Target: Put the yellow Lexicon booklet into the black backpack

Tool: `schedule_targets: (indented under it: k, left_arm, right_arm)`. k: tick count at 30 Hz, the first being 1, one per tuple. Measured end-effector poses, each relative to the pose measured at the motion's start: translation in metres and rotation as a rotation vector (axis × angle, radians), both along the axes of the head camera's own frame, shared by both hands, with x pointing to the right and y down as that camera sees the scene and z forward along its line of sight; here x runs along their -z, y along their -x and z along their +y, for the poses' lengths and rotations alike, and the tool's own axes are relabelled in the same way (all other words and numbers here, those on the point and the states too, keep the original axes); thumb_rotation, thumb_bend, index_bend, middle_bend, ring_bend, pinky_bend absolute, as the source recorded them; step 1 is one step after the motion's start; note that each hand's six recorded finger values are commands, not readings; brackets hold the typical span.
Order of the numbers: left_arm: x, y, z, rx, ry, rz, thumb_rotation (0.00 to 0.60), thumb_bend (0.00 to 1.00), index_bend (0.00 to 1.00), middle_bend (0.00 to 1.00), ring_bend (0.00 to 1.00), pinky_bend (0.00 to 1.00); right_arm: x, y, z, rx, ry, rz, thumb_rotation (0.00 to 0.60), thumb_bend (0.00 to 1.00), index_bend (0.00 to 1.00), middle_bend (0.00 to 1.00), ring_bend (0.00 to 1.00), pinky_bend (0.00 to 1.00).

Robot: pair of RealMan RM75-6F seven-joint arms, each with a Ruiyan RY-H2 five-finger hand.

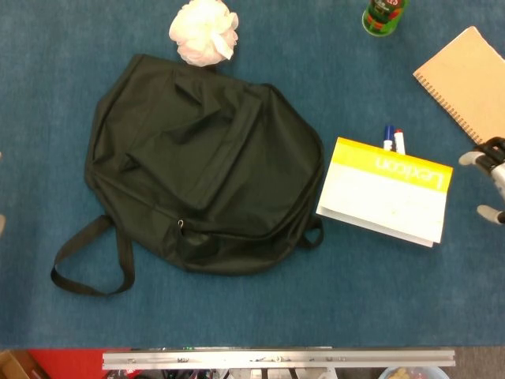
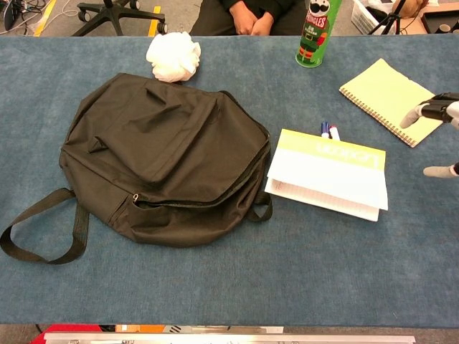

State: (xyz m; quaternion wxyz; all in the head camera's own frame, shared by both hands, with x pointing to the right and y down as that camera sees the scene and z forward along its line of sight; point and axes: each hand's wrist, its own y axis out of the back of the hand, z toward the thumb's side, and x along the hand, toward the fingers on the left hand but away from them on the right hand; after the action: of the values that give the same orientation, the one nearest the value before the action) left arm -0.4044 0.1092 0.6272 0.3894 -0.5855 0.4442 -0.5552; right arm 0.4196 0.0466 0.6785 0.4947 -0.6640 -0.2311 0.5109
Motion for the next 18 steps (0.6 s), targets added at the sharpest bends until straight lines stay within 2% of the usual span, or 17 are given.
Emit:
schedule_targets:
  k: [5, 18]
  left_arm:
    - [0.001, 0.002, 0.004, 0.008, 0.009, 0.004, 0.600, 0.23, 0.18, 0.20, 0.20, 0.20]
    - [0.006, 0.009, 0.011, 0.030, 0.006, 0.005, 0.600, 0.23, 0.18, 0.20, 0.20, 0.20]
  right_arm:
    - [-0.011, 0.023, 0.005, 0.074, 0.050, -0.034, 0.600, 0.00, 0.33, 0.33, 0.23, 0.35]
    - [-0.010, 0.108, 0.031, 0.282, 0.189, -0.270, 0.600, 0.00, 0.33, 0.33, 0.23, 0.34]
